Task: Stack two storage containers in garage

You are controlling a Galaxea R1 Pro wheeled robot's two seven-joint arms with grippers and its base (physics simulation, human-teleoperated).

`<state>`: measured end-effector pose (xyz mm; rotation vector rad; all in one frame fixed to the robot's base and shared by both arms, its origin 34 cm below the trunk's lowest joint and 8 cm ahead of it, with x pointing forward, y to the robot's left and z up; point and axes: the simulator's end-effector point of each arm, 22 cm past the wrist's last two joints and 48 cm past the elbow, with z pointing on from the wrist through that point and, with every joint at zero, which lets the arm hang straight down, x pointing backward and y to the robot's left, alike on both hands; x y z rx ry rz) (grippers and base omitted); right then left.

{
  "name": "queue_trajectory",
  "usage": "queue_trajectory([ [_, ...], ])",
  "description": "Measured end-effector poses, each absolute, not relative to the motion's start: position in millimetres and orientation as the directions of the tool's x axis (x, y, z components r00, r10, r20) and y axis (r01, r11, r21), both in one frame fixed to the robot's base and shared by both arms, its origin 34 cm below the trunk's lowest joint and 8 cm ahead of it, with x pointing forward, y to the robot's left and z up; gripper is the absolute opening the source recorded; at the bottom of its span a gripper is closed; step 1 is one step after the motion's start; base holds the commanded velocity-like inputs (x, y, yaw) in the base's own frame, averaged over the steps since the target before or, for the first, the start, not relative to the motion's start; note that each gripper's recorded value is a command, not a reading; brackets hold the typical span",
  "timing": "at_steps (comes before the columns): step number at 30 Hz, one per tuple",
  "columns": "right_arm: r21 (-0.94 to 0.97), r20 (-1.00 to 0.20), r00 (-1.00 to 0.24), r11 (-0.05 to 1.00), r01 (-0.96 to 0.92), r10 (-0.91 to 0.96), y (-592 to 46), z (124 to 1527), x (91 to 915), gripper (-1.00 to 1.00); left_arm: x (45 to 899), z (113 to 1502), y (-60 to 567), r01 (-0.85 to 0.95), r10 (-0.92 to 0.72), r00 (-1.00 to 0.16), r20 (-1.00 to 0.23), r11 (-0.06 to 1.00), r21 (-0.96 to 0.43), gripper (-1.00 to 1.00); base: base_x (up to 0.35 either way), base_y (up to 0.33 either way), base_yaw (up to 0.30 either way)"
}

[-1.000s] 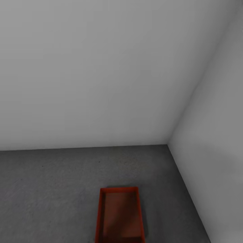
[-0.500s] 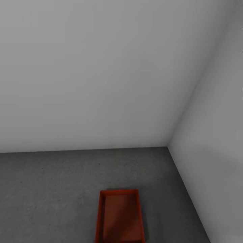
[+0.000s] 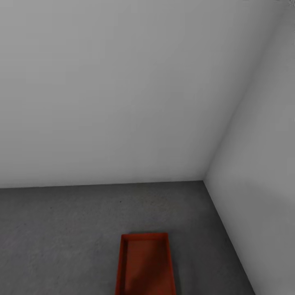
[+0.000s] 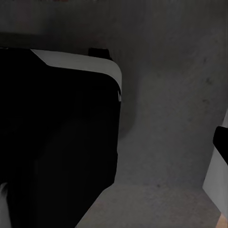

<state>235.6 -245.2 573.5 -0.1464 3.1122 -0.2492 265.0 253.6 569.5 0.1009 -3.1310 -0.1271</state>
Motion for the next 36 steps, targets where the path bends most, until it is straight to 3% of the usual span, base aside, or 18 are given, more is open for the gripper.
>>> queue_trajectory([
  [36, -0.164, -0.065, -0.993, 0.983, -0.083, -0.095, -244.7, 551.5, 266.8, 1.0, 295.9, 549.2, 253.4, -0.069, -0.065, -0.997, -0.051, 0.995, 0.077, 1.0, 0.0, 0.0, 0.0],
])
